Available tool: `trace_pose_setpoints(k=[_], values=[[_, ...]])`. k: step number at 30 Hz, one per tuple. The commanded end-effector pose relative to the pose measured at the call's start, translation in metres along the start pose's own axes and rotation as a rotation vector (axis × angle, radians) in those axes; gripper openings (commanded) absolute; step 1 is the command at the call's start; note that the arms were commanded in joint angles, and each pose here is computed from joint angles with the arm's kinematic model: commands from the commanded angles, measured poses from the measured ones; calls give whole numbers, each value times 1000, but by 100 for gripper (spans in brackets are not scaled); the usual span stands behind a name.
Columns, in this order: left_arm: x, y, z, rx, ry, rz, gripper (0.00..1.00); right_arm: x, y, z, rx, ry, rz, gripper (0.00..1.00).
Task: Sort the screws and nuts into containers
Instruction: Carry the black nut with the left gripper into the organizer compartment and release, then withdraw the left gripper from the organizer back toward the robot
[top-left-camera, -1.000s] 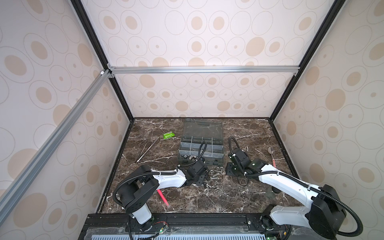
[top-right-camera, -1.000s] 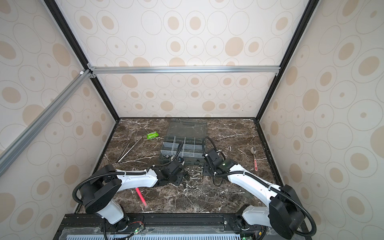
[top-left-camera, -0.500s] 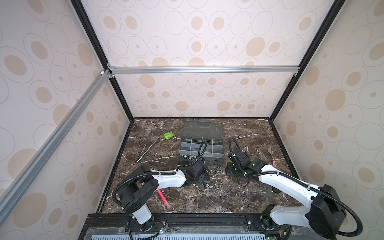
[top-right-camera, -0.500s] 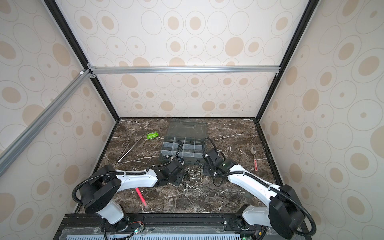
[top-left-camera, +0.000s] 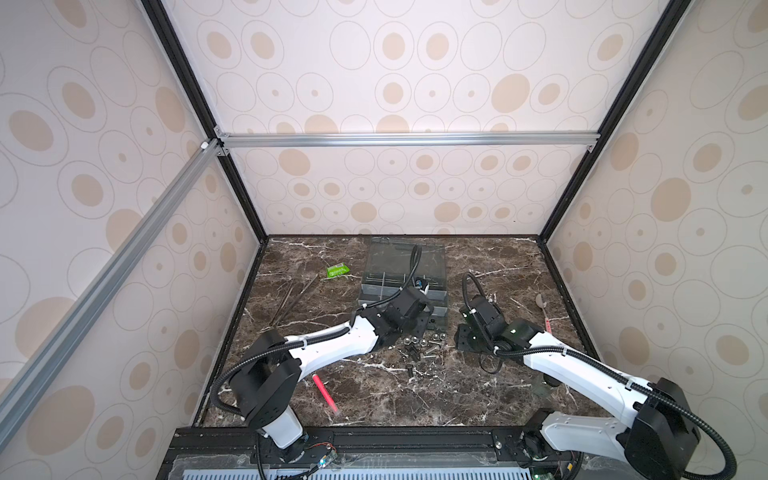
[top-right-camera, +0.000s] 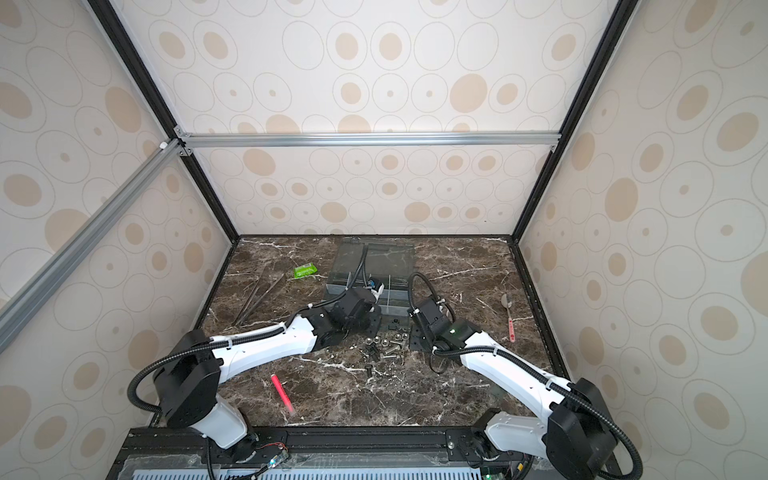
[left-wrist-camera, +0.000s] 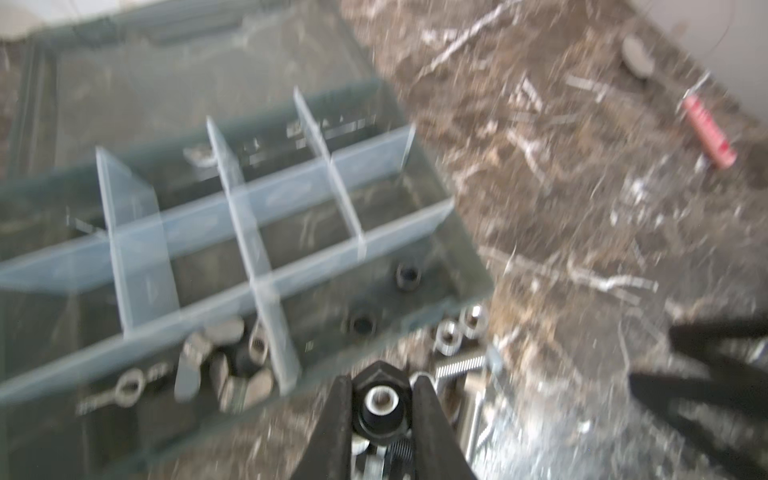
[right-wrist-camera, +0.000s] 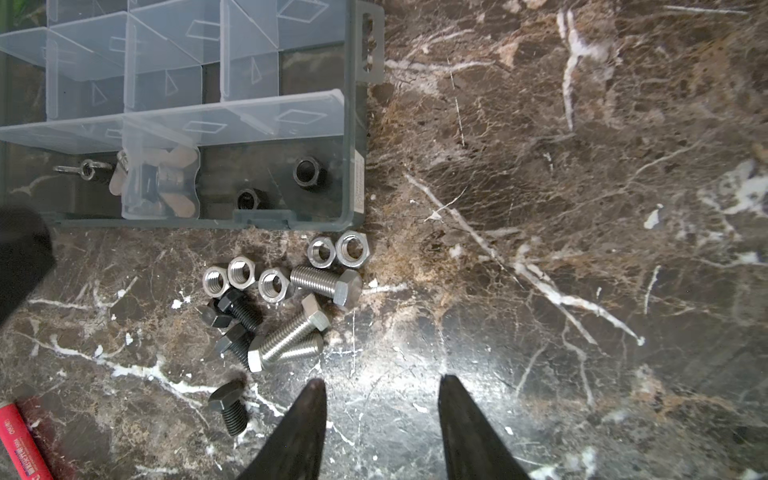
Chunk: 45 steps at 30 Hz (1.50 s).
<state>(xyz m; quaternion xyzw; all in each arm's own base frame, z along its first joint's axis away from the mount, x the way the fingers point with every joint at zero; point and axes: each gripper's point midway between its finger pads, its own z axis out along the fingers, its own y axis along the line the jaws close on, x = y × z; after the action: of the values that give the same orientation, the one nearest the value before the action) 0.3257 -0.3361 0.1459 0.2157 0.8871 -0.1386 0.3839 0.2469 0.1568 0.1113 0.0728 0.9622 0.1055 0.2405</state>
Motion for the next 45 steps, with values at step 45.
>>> trace_pose_setpoints(k=[45], values=[[28, 96, -61, -65, -153, -292, 46, 1, 3, -5, 0, 12, 2, 48]])
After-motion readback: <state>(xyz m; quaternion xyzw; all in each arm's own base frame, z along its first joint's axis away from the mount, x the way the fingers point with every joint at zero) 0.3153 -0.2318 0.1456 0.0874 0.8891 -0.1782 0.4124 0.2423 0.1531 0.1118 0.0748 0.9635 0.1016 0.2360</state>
